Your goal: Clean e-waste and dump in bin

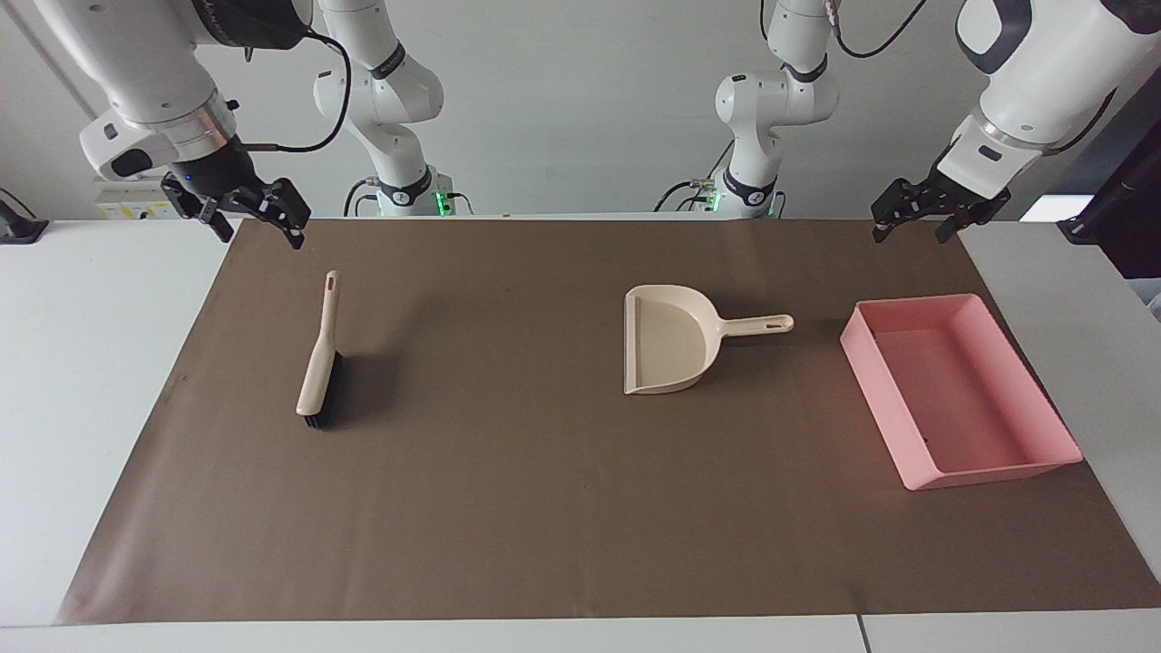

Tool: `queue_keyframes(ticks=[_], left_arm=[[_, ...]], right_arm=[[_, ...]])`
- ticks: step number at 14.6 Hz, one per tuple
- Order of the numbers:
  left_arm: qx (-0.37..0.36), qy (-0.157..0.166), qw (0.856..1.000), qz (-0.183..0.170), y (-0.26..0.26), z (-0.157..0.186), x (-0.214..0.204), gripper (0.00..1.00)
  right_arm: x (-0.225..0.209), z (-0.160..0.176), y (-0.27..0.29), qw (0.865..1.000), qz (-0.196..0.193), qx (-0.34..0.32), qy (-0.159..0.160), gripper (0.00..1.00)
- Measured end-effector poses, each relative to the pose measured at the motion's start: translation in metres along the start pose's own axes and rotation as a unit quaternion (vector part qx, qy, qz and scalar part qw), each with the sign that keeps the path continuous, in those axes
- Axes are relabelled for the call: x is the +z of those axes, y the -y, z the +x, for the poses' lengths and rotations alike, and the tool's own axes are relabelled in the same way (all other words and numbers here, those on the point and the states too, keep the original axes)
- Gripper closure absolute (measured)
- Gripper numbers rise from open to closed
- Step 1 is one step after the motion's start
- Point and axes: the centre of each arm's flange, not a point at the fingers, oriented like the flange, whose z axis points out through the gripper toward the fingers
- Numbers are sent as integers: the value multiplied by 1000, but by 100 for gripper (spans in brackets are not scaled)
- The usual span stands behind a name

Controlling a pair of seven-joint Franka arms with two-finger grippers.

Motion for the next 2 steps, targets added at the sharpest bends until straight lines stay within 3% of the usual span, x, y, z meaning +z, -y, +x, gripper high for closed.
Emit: queue_keyframes(ticks=[2], left_arm=[[0, 0, 1000, 0, 0, 0, 0, 2]], right_arm=[[0, 0, 0, 1000, 0, -3, 0, 0]])
